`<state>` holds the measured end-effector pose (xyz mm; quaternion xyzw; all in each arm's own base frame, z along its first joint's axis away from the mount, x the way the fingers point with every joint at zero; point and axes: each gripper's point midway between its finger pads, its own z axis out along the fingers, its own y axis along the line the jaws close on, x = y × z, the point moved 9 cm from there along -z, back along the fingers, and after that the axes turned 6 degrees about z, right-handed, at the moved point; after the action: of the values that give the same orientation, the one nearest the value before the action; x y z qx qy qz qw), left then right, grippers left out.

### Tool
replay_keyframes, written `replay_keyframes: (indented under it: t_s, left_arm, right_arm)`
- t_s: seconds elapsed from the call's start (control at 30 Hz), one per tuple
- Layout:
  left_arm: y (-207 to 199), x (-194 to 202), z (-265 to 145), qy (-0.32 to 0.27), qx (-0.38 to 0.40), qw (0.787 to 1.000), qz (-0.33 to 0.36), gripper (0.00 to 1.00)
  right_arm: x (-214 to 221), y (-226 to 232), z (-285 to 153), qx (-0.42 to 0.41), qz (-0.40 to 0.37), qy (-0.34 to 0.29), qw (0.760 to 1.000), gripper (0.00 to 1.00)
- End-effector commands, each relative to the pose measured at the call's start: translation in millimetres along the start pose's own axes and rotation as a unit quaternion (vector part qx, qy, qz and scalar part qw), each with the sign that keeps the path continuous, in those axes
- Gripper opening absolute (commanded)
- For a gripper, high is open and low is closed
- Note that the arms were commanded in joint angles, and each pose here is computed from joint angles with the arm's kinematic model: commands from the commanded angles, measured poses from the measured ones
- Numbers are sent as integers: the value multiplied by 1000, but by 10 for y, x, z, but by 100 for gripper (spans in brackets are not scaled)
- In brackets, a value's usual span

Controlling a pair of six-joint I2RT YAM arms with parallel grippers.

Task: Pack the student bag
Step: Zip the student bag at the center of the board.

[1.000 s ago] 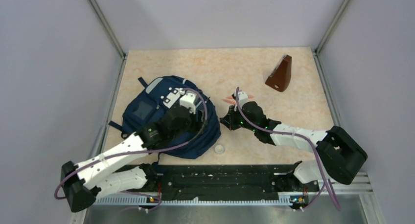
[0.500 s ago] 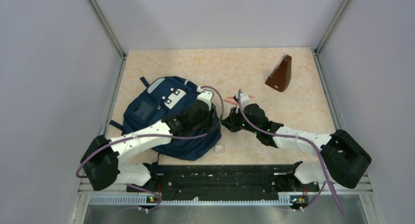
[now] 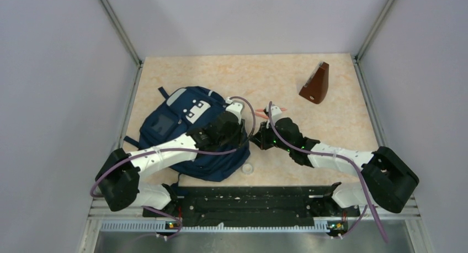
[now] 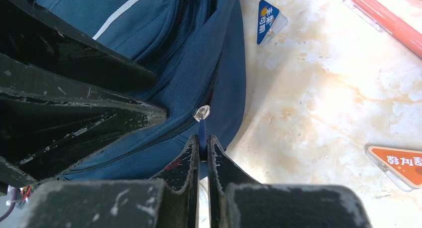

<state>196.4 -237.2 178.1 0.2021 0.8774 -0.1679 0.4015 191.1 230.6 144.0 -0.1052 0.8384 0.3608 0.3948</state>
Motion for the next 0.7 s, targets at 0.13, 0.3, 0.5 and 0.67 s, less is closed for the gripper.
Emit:
replay_keyframes:
  t_s: [0.13,0.3,0.5,0.67]
  left_arm:
    - [-141,-104,-3,-19,52,998,-6,39]
    - [-184,-73,3,-15,70,997,-7,39]
    - [-207,-8,18,-5,68,998,2,35]
    - [-207,93,30,4,61,998,8,29]
  right_arm:
    - [-103,67,1,-11,-3,-31,999,0]
    - [-103,63,-2,-8,-1,-32,999,0]
    - [-107,61,-5,-6,1,-34,999,0]
    - [-108,59,-6,-4,1,-35,999,0]
